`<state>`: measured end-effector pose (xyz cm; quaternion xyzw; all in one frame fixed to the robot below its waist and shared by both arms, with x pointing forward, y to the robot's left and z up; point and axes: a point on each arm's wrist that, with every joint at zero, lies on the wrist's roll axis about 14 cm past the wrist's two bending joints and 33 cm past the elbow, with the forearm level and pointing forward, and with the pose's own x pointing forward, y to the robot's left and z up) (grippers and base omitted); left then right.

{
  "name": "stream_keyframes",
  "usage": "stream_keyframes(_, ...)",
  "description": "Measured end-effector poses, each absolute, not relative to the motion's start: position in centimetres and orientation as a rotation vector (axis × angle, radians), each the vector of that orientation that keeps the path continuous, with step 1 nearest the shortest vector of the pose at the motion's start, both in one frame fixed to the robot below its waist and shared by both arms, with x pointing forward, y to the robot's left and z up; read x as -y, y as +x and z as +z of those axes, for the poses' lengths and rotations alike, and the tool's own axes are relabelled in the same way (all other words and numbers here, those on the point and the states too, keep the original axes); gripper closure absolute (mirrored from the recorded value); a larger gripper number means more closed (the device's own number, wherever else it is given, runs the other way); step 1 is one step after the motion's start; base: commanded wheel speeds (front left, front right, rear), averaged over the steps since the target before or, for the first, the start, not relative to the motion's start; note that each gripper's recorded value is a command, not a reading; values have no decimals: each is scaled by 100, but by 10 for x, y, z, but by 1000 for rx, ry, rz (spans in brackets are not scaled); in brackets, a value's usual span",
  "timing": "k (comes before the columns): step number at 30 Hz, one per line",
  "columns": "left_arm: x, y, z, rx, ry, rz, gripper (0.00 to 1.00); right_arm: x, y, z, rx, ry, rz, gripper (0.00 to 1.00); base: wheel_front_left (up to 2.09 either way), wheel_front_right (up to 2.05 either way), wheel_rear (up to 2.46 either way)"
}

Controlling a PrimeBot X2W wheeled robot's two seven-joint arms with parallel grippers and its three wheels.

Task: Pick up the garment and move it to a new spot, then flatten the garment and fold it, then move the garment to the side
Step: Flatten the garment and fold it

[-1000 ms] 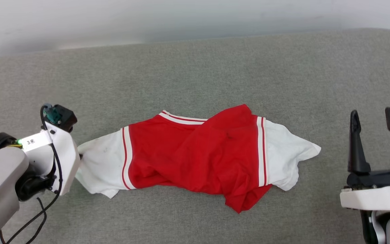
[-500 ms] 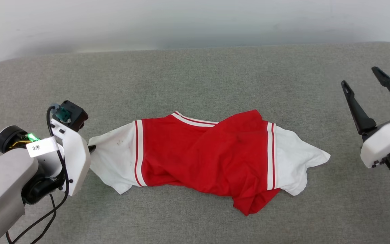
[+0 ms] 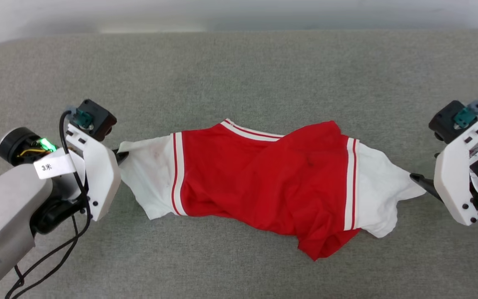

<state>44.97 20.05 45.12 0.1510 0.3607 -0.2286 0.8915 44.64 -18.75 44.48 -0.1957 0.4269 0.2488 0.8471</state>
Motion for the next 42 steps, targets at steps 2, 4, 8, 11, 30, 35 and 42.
stream_keyframes(2,-201,454,449,-748,311,-474,100,185,449,435,-946,-431,541,0,0,0,0)
stream_keyframes(4,-201,458,445,-750,308,-475,100,183,451,422,-997,-443,552,0,0,0,0)
stream_keyframes(8,-203,465,436,-761,303,-472,100,182,450,388,-1097,-459,568,0,0,0,0)
stream_keyframes(11,-203,469,430,-768,299,-471,100,183,444,365,-1177,-454,577,0,0,0,0)
stream_keyframes(30,-201,472,476,-620,301,-456,100,172,449,407,-935,-357,598,100,0,0,0)
stream_keyframes(35,-196,470,521,-481,320,-455,100,185,458,461,-762,-359,561,100,0,0,0)
stream_keyframes(42,-185,467,592,-264,355,-462,100,203,463,547,-502,-371,506,100,0,0,0)
